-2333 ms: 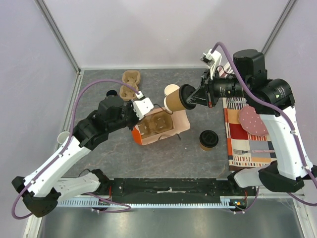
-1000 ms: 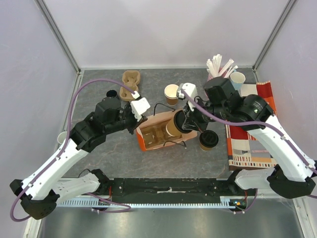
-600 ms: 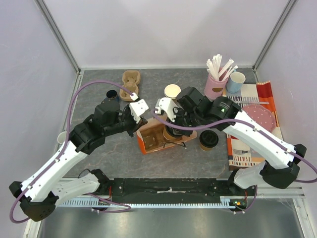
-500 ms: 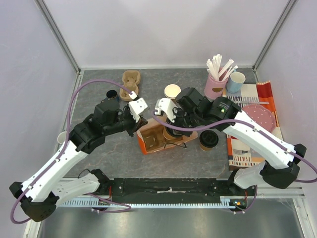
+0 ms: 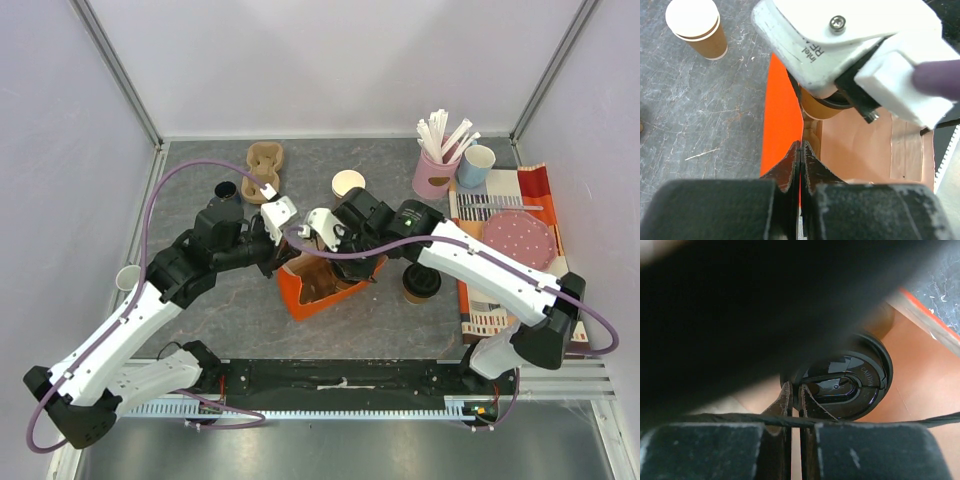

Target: Pack the takeout coffee

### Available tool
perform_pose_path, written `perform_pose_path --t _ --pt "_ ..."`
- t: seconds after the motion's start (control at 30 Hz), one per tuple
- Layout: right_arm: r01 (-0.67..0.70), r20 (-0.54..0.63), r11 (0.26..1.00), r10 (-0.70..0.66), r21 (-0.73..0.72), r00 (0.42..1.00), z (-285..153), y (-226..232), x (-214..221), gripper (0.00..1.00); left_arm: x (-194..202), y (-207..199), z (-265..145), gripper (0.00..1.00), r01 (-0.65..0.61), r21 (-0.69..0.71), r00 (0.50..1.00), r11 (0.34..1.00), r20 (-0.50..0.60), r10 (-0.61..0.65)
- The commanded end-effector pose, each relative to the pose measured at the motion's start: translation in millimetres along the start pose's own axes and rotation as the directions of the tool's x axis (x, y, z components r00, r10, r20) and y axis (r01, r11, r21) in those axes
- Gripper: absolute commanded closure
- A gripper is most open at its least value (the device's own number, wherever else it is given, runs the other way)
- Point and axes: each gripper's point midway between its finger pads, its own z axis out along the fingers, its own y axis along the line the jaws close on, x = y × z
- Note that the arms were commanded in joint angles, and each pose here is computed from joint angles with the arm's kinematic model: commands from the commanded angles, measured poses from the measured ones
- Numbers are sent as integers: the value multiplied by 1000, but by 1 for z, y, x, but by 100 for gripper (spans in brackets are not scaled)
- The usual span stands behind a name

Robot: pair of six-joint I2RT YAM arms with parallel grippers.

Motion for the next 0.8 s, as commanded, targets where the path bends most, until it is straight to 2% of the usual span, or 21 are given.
perform_pose_path --t 0.0,0.2,0.4,0.77 --pt "-2 37 999 1 33 999 4 -10 -15 100 -1 3 2 98 41 7 999 999 20 -41" --pt "-50 2 998 50 45 999 17 -16 -6 100 8 14 2 98 131 -1 991 991 -6 -131" --pt "-165 14 983 165 84 986 32 -33 -10 100 12 7 3 98 94 44 995 995 -16 -94" --pt "-173 -46 981 177 88 983 64 -40 -4 100 17 3 4 98 83 75 996 994 -24 -82"
